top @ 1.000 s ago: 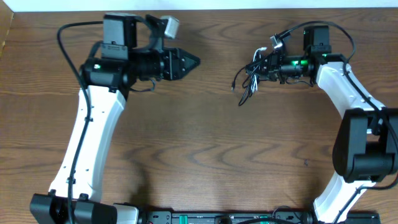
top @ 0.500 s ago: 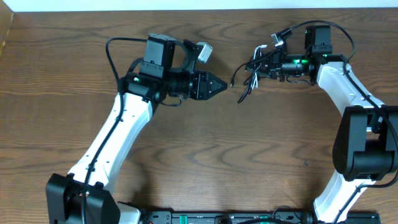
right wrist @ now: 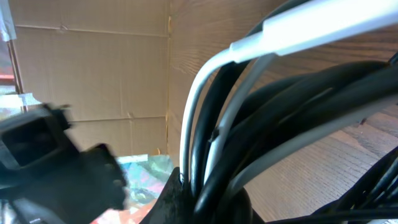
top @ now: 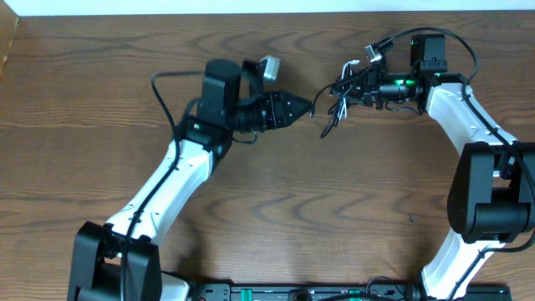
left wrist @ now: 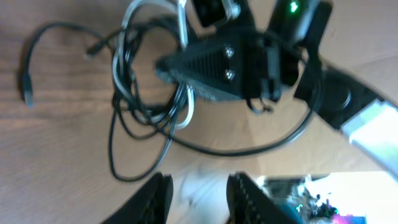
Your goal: Untangle cables
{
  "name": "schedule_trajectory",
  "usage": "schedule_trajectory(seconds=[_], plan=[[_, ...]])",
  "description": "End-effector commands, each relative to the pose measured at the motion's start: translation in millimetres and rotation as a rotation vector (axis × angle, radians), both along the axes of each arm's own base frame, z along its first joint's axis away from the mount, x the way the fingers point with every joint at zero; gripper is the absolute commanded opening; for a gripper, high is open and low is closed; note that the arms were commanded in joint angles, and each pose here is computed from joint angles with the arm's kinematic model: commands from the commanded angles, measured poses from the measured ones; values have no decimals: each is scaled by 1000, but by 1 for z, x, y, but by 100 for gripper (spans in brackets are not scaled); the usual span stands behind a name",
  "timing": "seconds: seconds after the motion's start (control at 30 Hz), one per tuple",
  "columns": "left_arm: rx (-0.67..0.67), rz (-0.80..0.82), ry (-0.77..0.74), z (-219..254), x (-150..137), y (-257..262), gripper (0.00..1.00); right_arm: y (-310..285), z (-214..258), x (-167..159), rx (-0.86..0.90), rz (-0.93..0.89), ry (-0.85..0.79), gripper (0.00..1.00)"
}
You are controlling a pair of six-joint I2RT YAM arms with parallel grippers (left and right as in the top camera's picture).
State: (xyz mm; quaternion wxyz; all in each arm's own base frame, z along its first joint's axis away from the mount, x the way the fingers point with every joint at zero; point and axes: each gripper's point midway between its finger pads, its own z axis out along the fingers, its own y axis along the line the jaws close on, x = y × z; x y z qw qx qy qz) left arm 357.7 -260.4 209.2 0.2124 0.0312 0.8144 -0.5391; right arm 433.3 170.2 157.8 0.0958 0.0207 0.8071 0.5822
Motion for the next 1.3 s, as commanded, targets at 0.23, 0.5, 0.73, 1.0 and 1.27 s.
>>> schedule_trajectory(seconds=[0.23, 0.5, 0.73, 1.0, 1.27], plan=[[-176, 93, 123, -2, 4, 6, 53, 1, 11, -3, 32, 26, -31, 1], [122, -123, -471, -20, -9, -15, 53, 1, 11, -3, 33, 26, -31, 1], [319, -39, -641, -30, 10, -15, 52, 2, 11, -3, 33, 26, -31, 1], [313, 10, -735, -31, 24, -35, 53, 2, 11, -3, 32, 28, -34, 1], [291, 1, -764, -33, 24, -45, 52, 1, 10, -4, 26, 28, -38, 1]])
